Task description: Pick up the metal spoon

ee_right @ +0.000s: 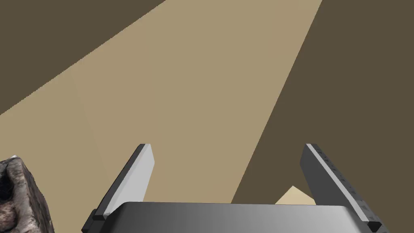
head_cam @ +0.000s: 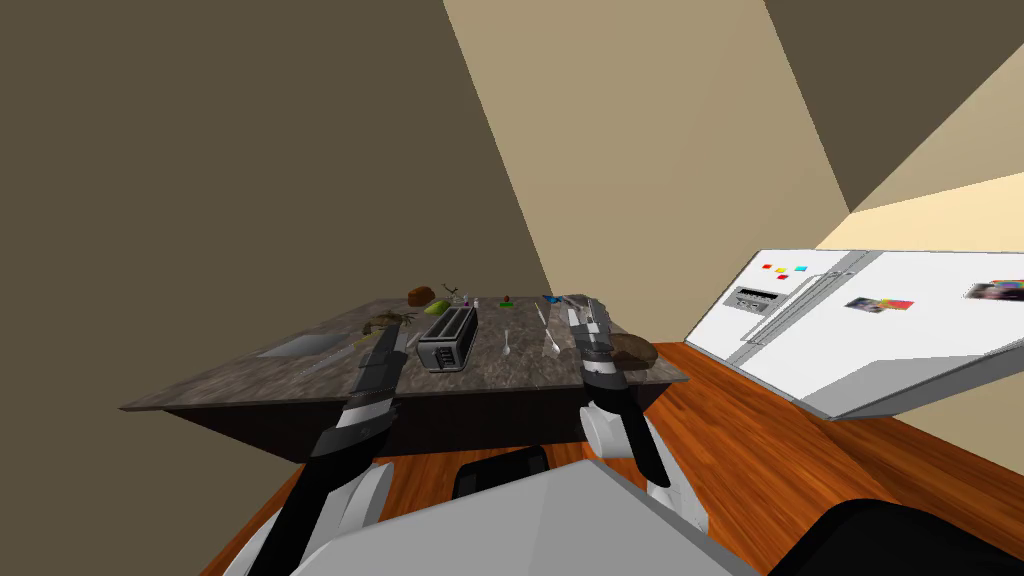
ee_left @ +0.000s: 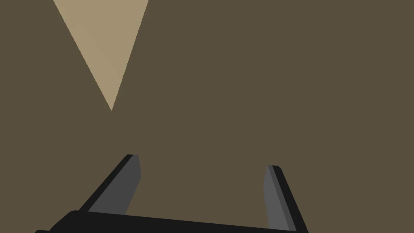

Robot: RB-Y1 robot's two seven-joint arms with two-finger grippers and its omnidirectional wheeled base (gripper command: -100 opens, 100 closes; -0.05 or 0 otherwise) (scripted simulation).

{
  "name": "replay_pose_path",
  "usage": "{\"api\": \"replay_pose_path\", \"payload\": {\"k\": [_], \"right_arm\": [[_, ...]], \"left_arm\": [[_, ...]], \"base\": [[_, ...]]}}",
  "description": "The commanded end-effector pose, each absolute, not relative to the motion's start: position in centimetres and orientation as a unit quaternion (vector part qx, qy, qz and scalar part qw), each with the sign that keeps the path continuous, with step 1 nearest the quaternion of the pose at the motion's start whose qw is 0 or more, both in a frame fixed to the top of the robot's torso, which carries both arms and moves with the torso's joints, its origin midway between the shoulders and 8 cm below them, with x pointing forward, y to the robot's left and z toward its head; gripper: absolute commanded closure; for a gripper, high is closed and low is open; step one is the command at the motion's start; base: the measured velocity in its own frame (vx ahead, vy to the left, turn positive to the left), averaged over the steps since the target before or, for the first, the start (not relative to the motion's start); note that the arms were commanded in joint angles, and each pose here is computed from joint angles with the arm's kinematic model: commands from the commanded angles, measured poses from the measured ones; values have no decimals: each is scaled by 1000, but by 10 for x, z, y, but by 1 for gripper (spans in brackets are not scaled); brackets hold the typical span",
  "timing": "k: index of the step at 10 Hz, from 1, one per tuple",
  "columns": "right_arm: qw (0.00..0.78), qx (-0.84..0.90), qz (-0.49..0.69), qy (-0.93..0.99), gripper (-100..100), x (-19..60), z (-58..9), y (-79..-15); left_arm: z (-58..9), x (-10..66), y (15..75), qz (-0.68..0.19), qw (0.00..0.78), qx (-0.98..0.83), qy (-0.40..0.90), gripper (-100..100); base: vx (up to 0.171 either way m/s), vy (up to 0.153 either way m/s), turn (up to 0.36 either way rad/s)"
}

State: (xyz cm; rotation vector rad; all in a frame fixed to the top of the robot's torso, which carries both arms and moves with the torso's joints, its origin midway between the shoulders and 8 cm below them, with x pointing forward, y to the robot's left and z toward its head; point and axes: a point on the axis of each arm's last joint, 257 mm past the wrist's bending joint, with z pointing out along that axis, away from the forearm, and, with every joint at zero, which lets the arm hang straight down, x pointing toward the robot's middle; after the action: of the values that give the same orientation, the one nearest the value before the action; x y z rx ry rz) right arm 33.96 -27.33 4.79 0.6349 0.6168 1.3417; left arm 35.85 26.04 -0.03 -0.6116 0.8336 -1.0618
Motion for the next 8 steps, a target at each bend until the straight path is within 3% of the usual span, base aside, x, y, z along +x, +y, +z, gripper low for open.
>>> {"api": "replay_pose_path", "payload": {"k": [1,8], "right_arm": [[693,278,595,299,-100,345,42,-271],[681,270,541,412,-100,376,-4,-277]], "left_arm": [[0,358,260,-484,738,-279,380,0],[0,359,260,-484,738,-279,380,0]], "base": [[-14,-2,9],[-34,4,29]]}}
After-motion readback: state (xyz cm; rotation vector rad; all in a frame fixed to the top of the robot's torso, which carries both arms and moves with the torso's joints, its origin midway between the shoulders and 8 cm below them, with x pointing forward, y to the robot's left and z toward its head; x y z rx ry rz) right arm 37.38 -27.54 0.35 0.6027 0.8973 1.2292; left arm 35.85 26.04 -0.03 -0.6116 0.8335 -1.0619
